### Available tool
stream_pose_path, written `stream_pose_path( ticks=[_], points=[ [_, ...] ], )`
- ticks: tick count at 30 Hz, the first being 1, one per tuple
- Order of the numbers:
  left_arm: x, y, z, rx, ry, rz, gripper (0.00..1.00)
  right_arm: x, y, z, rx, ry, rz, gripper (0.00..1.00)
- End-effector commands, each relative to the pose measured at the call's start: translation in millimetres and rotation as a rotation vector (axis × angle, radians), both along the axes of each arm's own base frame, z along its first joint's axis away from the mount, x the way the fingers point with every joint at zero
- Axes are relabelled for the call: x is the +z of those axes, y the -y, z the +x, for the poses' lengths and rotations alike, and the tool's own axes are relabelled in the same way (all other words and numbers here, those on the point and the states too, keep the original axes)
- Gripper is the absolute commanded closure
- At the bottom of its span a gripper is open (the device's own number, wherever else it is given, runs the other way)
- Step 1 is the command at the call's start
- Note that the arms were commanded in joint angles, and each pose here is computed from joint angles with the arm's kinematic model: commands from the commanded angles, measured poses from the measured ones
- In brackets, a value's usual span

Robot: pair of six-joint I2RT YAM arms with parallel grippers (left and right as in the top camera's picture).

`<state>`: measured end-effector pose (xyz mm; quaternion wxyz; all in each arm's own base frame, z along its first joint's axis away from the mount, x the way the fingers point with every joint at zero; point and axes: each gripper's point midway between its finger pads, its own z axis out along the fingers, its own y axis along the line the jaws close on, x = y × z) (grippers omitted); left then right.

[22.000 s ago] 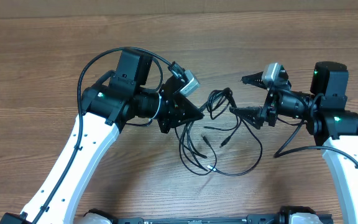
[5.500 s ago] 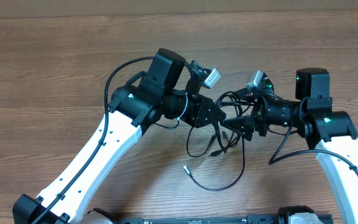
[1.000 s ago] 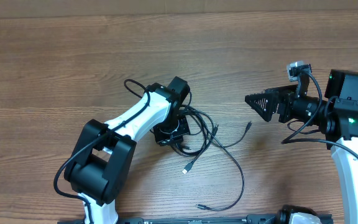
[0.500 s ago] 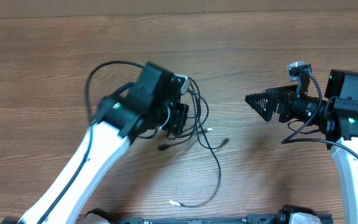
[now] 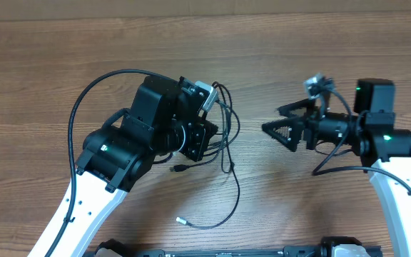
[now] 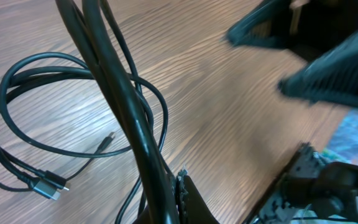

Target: Untangle cables

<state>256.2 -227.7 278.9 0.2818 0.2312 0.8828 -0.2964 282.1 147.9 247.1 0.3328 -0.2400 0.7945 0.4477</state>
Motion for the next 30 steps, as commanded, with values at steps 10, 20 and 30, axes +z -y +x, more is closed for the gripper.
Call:
stream_pose_path(
  ticks=[10,20,30],
  points=[
    [59.6,41.7,-24.1,-0.247,0.059,-0.288,0.96,-6.0,-33.6,-12.5,0.087,0.048,-0.099,0.20],
    [58.7,40.9,-22.5,-0.228,0.048,-0.287,0.96,5.9,-41.1,-19.6,0.143,0.063,-0.028,0.96],
    [26.4,15.7,-5.7,-0.059,0.021,-0.116,0.92,29.8,-51.4,-31.4,0.248,0.115,0.096,0.96]
  ],
)
